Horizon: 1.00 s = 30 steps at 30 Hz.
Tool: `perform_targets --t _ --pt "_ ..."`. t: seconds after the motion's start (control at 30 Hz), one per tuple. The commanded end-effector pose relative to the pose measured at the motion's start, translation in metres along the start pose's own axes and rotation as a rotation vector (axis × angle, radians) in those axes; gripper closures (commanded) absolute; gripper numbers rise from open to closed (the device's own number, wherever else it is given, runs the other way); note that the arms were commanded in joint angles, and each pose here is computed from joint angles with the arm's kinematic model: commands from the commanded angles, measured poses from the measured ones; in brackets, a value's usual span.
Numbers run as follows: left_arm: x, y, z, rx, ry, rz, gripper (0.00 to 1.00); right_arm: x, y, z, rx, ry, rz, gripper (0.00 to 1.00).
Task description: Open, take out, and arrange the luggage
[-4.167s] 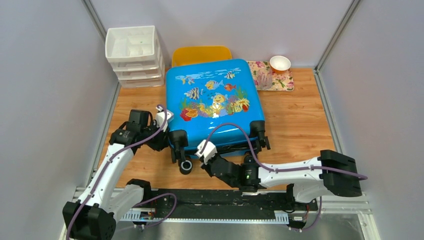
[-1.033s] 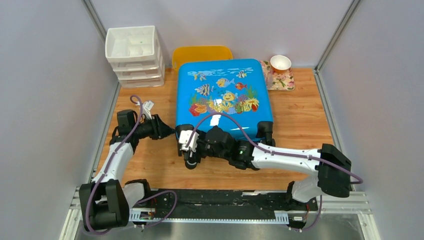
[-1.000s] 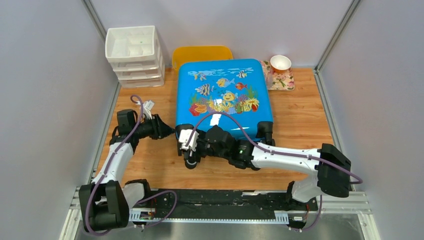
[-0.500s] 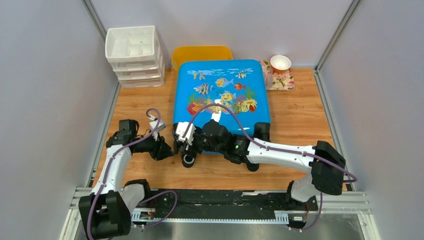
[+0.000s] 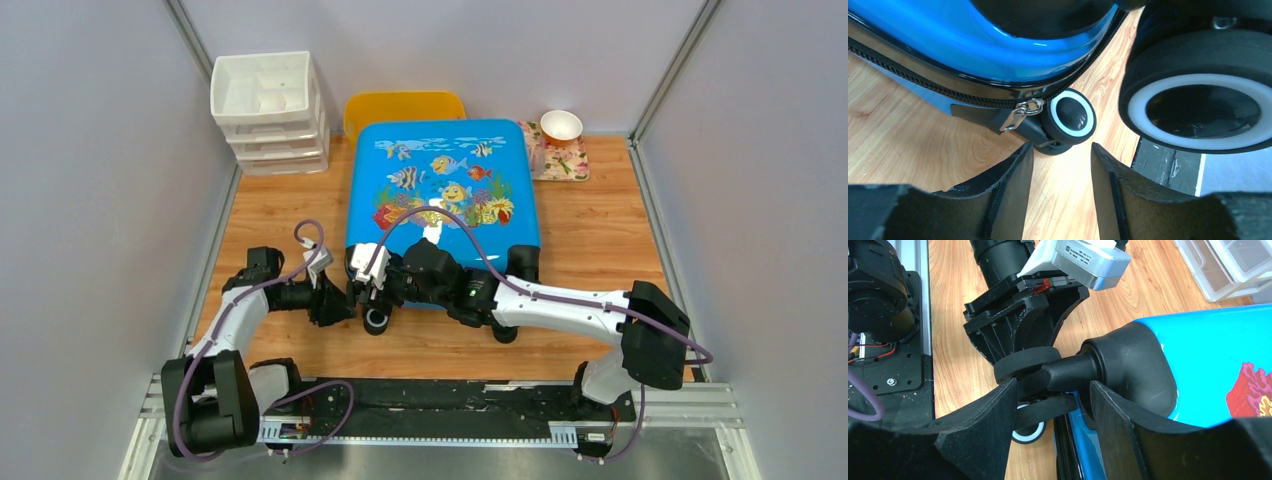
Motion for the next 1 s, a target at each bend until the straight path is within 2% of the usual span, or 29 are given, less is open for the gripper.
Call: perform_targets --t 0.0,0.27,0.4,0.63,0.97 --pt "0.003 0.013 -0.005 -0.023 -0.072 -0.106 0.45 -0.004 -0.061 0.007 -0.289 0.018 0.031 0.38" --pt "-0.001 0.023 0.000 -0.075 -0.088 -0.064 0.41 -0.003 -0.058 0.011 -0.277 0.016 0.025 0.38" --pt "0.003 0.022 -0.002 -0.095 -0.144 -0.082 0.38 -0.005 -0.059 0.011 -0.276 0.019 0.023 0.38" --pt "0.003 0.034 -0.007 -0.080 -0.178 -0.042 0.38 -0.006 -0.057 0.013 -0.270 0.018 0.014 0.38" --pt "0.007 0.039 -0.017 -0.088 -0.197 -0.069 0.40 -0.008 -0.056 0.013 -0.261 0.024 0.006 0.38"
Point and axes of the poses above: each gripper's point midway between its finger pads, its own z axis back along the fingers, its own y axis along the line the jaws close on, x = y × z, the point moved 9 cm from there along z, back along the fingers, and after that the axes turned 15 degrees about -z, right-handed, at the moved point
